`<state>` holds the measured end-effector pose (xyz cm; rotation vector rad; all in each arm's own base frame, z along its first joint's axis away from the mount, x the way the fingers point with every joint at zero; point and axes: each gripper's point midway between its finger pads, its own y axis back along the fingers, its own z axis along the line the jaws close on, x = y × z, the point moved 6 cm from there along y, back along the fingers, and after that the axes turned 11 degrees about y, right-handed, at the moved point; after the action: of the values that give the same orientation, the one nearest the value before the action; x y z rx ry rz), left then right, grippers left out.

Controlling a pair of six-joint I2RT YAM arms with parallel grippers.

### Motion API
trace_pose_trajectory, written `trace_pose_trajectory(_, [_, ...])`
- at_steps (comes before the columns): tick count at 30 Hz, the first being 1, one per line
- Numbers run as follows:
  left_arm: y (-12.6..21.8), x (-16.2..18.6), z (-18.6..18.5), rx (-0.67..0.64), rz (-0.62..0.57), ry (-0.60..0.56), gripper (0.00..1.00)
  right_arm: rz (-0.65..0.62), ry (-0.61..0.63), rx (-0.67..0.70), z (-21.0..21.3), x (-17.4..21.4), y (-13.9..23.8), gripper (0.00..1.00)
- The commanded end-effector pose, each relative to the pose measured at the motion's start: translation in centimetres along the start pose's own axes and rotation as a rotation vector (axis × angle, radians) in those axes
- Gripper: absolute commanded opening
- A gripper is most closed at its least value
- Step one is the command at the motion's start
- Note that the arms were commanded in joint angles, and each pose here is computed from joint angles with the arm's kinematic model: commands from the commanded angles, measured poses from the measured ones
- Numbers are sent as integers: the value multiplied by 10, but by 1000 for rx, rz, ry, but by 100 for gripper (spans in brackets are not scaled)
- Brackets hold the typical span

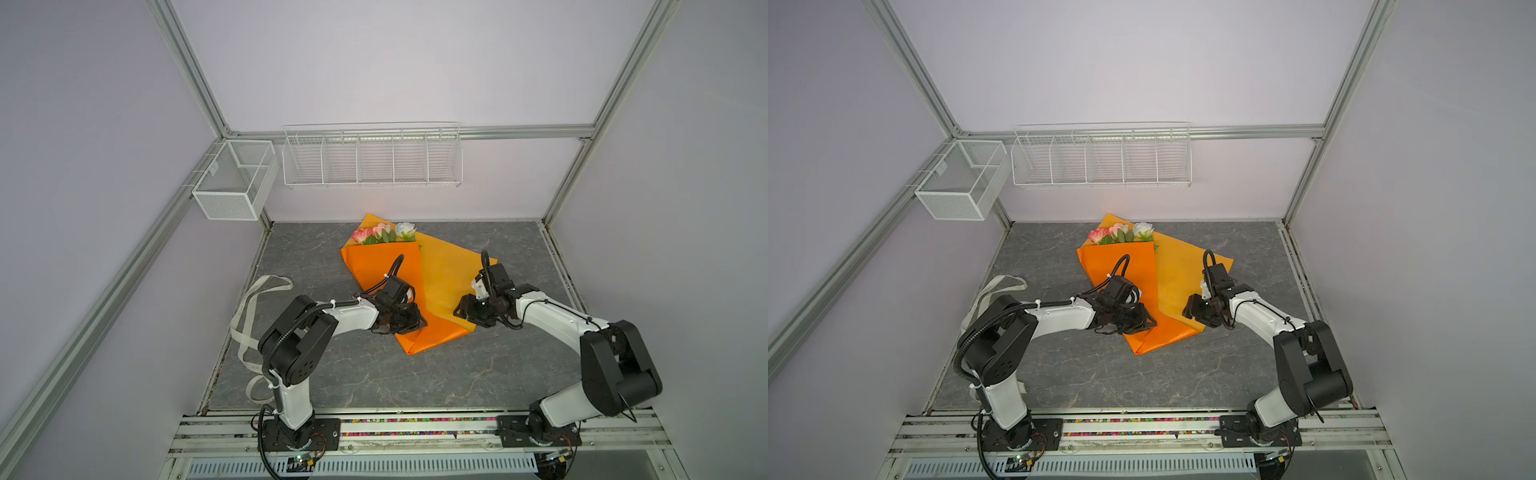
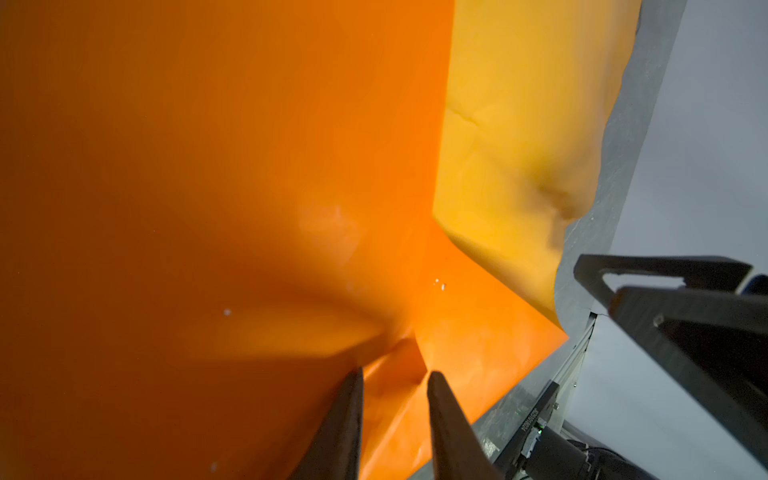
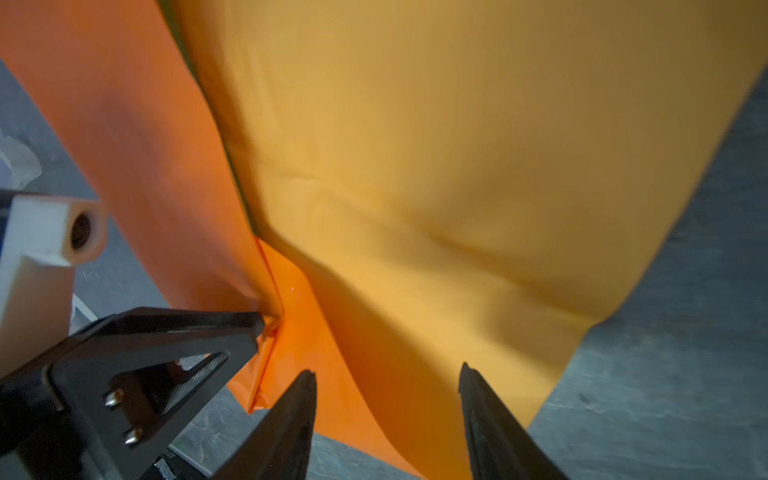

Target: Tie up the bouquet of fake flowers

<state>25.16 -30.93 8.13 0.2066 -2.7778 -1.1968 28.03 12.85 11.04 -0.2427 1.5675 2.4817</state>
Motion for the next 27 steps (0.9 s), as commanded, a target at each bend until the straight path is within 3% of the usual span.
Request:
trace_pose_trajectory(1, [-2,14,6,11,3,20,28,-16,-24,-33,-14,-2,8,60])
trace_pose_trajectory(11, [11,23,-7,45,38,-47,27,-30,-186,-64,-59,-12,11,68])
trace_pose_trajectory(20, [-3,50,8,4,195,-87,27,0,-191,-111,-61,-4,-2,68])
trace_pose_trajectory(27, [-7,58,2,-32,223,-162,27,-10,-161,-164,-58,-8,-8,67])
